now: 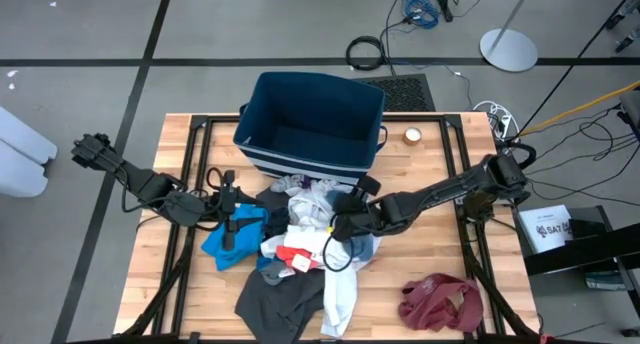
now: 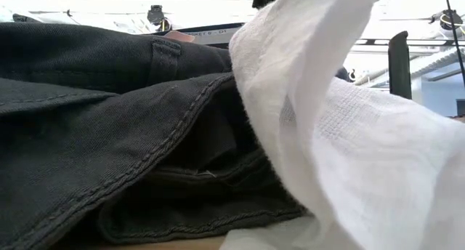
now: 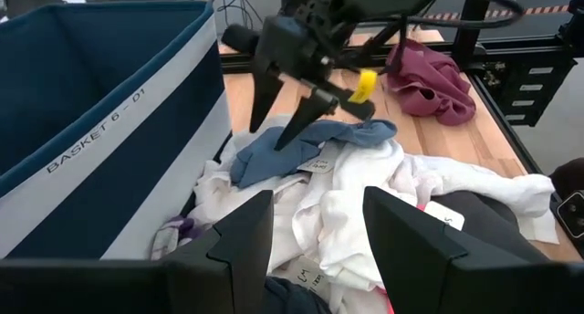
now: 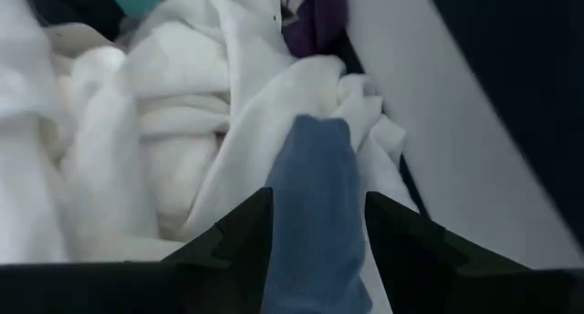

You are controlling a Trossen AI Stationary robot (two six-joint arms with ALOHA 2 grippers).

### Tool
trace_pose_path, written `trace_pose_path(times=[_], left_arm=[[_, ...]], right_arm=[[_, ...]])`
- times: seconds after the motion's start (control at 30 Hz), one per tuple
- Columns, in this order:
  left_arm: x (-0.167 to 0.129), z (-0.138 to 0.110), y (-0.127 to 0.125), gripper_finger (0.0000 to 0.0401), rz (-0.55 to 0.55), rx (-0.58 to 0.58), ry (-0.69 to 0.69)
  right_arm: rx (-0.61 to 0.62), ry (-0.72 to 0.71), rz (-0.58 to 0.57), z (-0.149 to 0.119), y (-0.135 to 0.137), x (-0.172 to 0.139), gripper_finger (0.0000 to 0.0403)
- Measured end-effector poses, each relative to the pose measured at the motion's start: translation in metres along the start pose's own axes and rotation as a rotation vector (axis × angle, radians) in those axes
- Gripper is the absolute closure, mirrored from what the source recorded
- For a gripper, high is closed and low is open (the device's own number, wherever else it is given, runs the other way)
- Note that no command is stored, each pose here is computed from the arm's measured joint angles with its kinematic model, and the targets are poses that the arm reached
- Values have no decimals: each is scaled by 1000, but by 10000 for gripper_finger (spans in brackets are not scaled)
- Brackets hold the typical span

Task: Sort clothes
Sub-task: Move the blue sock to the right of the table

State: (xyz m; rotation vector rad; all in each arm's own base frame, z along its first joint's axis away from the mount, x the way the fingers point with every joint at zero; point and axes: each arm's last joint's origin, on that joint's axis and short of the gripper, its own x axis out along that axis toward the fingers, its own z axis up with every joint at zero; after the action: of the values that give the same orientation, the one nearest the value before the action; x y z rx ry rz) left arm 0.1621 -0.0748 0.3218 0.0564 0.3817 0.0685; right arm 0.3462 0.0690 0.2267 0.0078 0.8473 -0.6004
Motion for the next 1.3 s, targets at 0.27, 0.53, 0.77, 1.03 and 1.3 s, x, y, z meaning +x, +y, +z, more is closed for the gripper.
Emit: trace_pose_path(times=[0.27, 0.53, 0.77, 1.03, 1.3], left_arm=[[0, 0, 0, 219, 0, 0, 0], [0, -1, 0, 219, 1, 3, 5], [0, -1, 0, 219, 2, 8, 13], [0, -2, 0, 219, 2, 6, 13], [0, -2, 0, 219, 2, 6, 13]], right_arm=[[29, 7, 50, -12, -2, 17, 269], [16, -3, 76, -10, 0, 15, 390], [-16, -42, 115, 18, 8, -13, 399], [-95, -25, 162, 50, 13, -85, 400], [-88, -40, 227, 64, 11, -155, 402]])
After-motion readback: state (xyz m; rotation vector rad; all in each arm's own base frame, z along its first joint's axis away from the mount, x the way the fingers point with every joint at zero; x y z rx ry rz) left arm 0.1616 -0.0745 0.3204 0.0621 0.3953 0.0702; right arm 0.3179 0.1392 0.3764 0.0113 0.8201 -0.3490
